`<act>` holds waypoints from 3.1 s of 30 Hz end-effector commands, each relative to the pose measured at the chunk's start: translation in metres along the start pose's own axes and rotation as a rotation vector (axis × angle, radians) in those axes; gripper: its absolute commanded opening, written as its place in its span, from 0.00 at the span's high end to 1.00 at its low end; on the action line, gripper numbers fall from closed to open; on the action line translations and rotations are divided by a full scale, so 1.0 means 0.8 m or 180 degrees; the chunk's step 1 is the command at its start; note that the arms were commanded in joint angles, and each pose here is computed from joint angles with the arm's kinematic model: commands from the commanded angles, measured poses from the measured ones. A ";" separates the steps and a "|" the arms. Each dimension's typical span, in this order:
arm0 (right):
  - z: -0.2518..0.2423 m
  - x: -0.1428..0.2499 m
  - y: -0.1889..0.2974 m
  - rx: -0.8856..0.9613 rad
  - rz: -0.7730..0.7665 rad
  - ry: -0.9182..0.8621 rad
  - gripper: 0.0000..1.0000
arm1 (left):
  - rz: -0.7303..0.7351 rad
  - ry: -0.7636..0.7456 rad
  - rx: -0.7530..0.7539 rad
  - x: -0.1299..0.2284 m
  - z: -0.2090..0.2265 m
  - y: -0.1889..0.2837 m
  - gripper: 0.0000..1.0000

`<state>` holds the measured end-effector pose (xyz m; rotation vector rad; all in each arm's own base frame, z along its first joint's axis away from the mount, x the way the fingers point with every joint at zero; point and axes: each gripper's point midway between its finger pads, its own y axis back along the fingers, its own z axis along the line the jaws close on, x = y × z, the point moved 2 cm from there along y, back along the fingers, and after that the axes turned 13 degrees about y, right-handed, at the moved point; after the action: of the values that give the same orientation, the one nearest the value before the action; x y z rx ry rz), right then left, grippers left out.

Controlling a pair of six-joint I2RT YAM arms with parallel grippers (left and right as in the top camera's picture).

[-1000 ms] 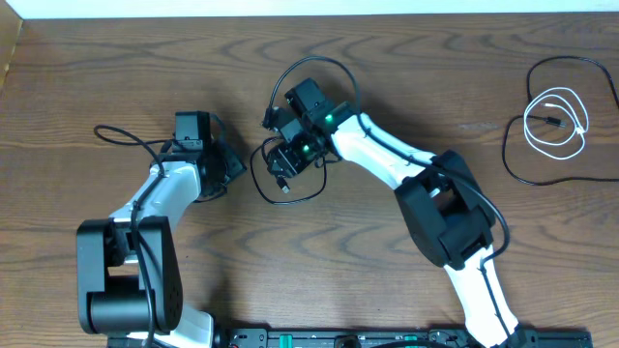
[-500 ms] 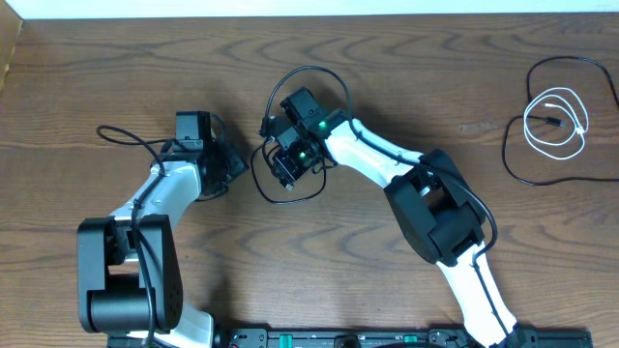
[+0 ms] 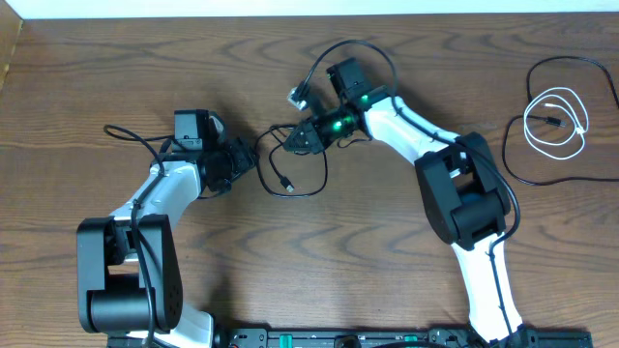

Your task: Untangle cables

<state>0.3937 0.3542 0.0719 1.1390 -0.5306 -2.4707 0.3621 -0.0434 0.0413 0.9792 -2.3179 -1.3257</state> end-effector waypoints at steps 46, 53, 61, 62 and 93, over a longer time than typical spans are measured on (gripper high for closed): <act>0.030 0.014 -0.048 -0.0037 0.0272 0.0130 0.86 | 0.0059 -0.0368 0.0265 -0.001 -0.017 -0.001 0.92; 0.028 0.017 -0.044 -0.0037 0.0289 0.0133 0.73 | 0.0060 -0.0369 0.0265 -0.001 -0.017 -0.001 0.92; 0.031 0.020 -0.046 -0.0095 0.0297 0.0138 0.73 | 0.0060 -0.0369 0.0266 -0.001 -0.017 -0.001 0.92; 0.032 0.021 -0.046 -0.0126 0.0296 0.0157 0.73 | 0.0061 -0.0368 0.0266 -0.001 -0.017 -0.001 0.92; 0.052 0.048 -0.059 -0.0447 0.0339 0.0402 0.99 | 0.0370 -0.0590 0.0839 0.018 -0.052 0.006 0.92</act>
<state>0.3348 0.3847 0.0553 1.1859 -0.3977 -2.2889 0.3727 -0.0753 0.0658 0.8356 -2.6661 -1.1573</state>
